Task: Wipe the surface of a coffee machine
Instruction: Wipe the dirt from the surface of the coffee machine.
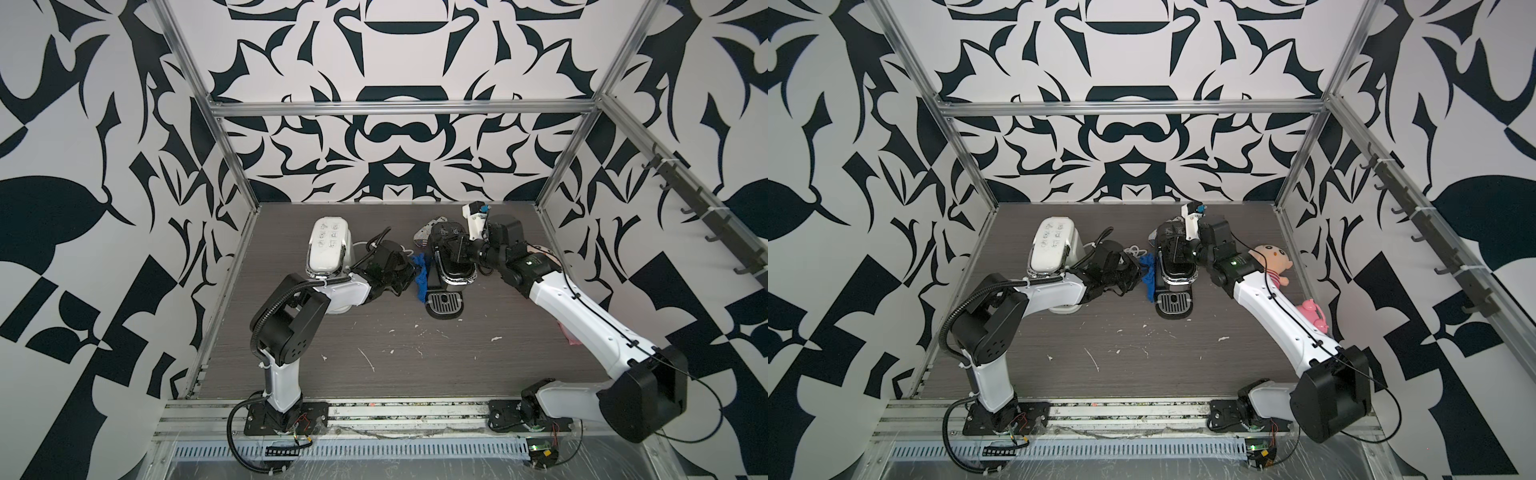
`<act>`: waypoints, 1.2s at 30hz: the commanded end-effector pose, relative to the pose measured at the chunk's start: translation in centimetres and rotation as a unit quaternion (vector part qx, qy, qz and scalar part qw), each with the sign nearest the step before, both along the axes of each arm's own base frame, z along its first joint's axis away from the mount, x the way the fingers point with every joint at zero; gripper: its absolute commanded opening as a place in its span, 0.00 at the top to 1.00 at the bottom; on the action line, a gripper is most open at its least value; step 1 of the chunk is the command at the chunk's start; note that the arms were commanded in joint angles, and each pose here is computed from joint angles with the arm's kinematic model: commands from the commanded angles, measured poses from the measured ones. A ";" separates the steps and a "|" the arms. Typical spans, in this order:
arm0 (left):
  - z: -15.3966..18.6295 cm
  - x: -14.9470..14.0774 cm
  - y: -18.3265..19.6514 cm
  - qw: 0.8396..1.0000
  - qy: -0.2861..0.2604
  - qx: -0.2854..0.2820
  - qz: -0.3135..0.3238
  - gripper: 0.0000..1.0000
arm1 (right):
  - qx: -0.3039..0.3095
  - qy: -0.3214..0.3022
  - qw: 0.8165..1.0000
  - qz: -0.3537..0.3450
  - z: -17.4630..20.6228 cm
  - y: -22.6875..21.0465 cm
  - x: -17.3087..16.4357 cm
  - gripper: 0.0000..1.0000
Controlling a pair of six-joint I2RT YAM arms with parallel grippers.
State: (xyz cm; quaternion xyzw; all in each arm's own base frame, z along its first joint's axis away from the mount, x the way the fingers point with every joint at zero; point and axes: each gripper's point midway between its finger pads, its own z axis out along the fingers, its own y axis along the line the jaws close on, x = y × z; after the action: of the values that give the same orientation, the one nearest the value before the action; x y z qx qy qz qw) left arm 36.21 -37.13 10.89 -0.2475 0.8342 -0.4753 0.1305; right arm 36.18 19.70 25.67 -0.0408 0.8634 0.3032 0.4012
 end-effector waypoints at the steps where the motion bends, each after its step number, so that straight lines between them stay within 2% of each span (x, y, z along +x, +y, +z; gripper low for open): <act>1: 0.1 -1.1 -1.3 0.999 0.016 -0.020 -0.023 1.00 | -0.063 0.153 0.986 -0.006 -8.1 -1.6 -3.6 1.00; 5: 2.9 -0.3 -0.6 0.999 -0.009 -0.026 -0.021 1.00 | -0.056 0.151 0.987 -0.005 -6.9 -1.4 -3.6 1.00; 10: 7.2 0.6 -0.3 0.998 -0.051 -0.024 -0.023 1.00 | -0.061 0.113 0.992 -0.016 -2.4 -2.1 -3.4 1.00; 14: 8.1 0.7 -0.5 0.998 -0.058 -0.026 -0.027 1.00 | -0.095 0.075 0.992 -0.039 0.3 -3.8 -3.4 0.98; 17: 6.5 0.4 -0.3 0.999 -0.043 -0.022 -0.024 1.00 | -0.125 0.081 0.988 -0.040 -0.6 -4.4 -3.3 0.97; 22: 3.6 -0.1 -0.1 1.000 -0.014 -0.017 -0.022 1.00 | -0.142 0.126 0.981 -0.027 -4.6 -4.4 -4.1 0.98; 25: 3.2 -0.2 -0.1 0.999 -0.007 -0.025 -0.018 1.00 | -0.139 0.137 0.980 -0.030 -6.1 -4.7 -4.8 0.98; 28: 4.1 0.0 -0.3 0.999 -0.014 -0.032 -0.017 1.00 | -0.128 0.143 0.981 -0.027 -6.7 -4.6 -5.5 0.98; 36: 10.2 0.7 -1.3 0.996 -0.066 -0.061 -0.021 1.00 | -0.096 0.155 0.983 -0.017 -7.6 -3.8 -6.4 0.99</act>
State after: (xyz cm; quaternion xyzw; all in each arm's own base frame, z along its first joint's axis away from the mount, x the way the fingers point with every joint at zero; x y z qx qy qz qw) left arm 36.62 -37.19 15.85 -0.2312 0.8257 -0.4971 0.1330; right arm 33.41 16.91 25.62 -0.0356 0.8841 0.2474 0.3948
